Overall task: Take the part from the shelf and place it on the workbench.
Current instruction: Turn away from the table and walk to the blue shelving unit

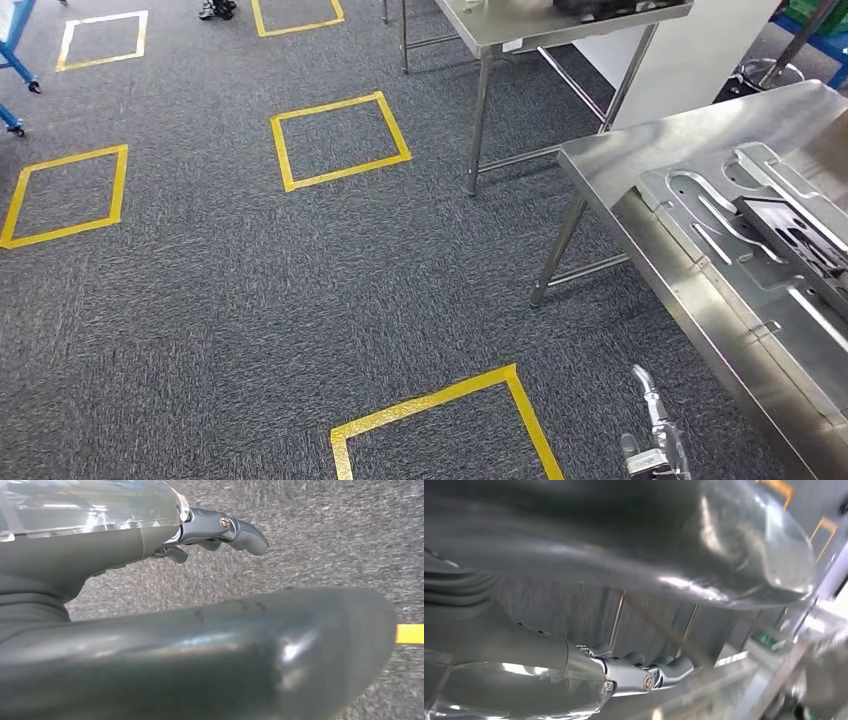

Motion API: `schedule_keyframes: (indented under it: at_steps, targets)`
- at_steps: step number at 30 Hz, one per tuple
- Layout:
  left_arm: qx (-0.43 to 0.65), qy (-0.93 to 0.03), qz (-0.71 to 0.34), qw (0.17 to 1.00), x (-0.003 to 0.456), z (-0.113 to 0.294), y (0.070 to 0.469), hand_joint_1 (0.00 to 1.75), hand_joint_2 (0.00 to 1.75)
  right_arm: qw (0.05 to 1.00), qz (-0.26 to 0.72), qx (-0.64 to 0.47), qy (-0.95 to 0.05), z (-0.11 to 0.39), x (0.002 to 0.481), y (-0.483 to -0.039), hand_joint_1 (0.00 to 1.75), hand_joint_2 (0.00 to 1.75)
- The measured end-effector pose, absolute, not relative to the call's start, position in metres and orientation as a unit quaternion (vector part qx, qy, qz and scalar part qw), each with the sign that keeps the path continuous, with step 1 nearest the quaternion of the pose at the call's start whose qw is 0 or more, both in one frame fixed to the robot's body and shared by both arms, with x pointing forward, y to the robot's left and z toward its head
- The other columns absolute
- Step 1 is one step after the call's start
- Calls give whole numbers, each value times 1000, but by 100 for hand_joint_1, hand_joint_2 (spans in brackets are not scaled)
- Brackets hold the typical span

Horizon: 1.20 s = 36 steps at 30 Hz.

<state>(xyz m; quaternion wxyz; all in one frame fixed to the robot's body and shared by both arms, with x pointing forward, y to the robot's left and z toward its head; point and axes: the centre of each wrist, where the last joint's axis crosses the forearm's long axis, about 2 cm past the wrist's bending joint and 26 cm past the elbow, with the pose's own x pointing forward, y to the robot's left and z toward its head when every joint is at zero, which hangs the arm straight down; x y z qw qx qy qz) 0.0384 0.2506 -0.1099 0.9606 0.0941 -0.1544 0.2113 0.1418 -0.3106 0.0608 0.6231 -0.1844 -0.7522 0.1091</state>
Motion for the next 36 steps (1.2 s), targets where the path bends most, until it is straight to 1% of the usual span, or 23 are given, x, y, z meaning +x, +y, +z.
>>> schedule_keyframes:
  at_steps: [3, 5, 9, 13, 16, 19, 24, 27, 32, 36]
  targets:
    - [94, -154, 207, 962, 38, -110, 251, 0, 0, 647, 124, -145, -739, 43, 152, -286, 0, 0]
    - [94, -152, 203, 963, 38, -110, 251, 0, 0, 663, 150, -128, -723, 31, 157, -267, 0, 0]
    - [96, -152, 194, 964, 40, -110, 252, 0, 0, 692, 250, -151, -660, -6, 157, -236, 0, 0]
    - [97, -153, 189, 965, 40, -110, 252, 0, 0, 694, 345, -183, -605, -35, 148, -219, 0, 0]
    - [96, -154, 185, 966, 41, -110, 252, 0, 0, 713, 407, -195, -537, -53, 145, -213, 0, 0]
    - [97, -156, 180, 966, 41, -110, 254, 0, 0, 760, 450, -177, -435, -74, 130, -215, 0, 0]
    - [99, -152, 161, 970, 39, -110, 256, 0, 0, 852, 441, -126, -254, -98, 86, -237, 0, 0]
    - [100, -150, 151, 972, 37, -110, 257, 0, 0, 887, 421, -98, -164, -105, 66, -249, 0, 0]
    - [105, -149, 138, 974, 38, -111, 260, 0, 0, 920, 377, -67, -87, -109, 53, -258, 0, 0]
    - [119, -155, 146, 970, 37, -110, 259, 0, 0, 940, 331, -48, -66, -110, 49, -263, 0, 0]
